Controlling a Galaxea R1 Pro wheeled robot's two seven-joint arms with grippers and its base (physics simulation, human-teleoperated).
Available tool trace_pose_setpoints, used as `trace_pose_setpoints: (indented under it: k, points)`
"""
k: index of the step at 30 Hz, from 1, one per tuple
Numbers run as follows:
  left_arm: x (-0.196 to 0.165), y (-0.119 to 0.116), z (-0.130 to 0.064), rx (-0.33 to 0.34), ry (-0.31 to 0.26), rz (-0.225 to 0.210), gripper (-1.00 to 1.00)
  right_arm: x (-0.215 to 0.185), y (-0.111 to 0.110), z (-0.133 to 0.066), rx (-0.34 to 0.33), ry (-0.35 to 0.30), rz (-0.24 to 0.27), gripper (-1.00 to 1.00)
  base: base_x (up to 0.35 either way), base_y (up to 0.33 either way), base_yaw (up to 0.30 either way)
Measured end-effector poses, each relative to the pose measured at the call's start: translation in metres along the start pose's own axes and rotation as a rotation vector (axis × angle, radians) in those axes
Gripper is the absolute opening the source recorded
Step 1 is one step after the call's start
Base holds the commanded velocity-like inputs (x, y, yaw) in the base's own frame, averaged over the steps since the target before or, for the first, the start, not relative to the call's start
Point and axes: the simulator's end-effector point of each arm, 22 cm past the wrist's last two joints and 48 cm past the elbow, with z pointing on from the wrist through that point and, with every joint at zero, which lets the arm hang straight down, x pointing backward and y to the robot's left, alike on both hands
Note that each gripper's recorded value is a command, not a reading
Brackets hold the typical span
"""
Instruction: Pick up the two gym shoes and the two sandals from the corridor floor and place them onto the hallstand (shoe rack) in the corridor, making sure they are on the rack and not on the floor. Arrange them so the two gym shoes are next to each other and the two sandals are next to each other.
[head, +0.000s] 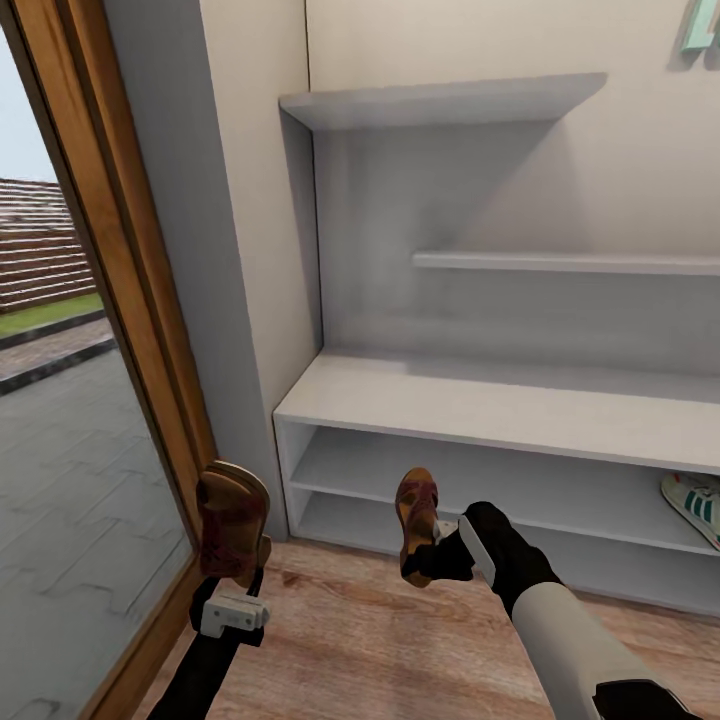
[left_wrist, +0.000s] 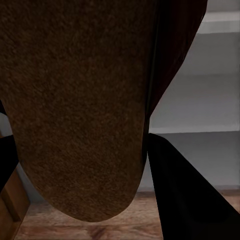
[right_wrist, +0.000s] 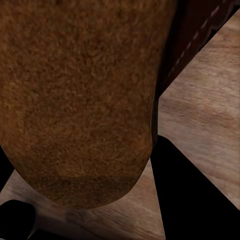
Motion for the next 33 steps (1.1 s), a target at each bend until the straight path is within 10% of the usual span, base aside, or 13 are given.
trace_pose_setpoints:
  k: [21,33]
  points:
    - [0.0,-0.007,0.0,0.018,-0.001,-0.001,-1.0,0.0,0.0,0.0,0.0,0.001,0.0,-1.0,0.089,0.036,0.0]
    - [-0.005,-0.102,-0.011,0.217,-0.009,-0.022,-1.0,0.002,0.0,0.001,0.0,0.004,0.002,-1.0,0.0,0.0,0.0]
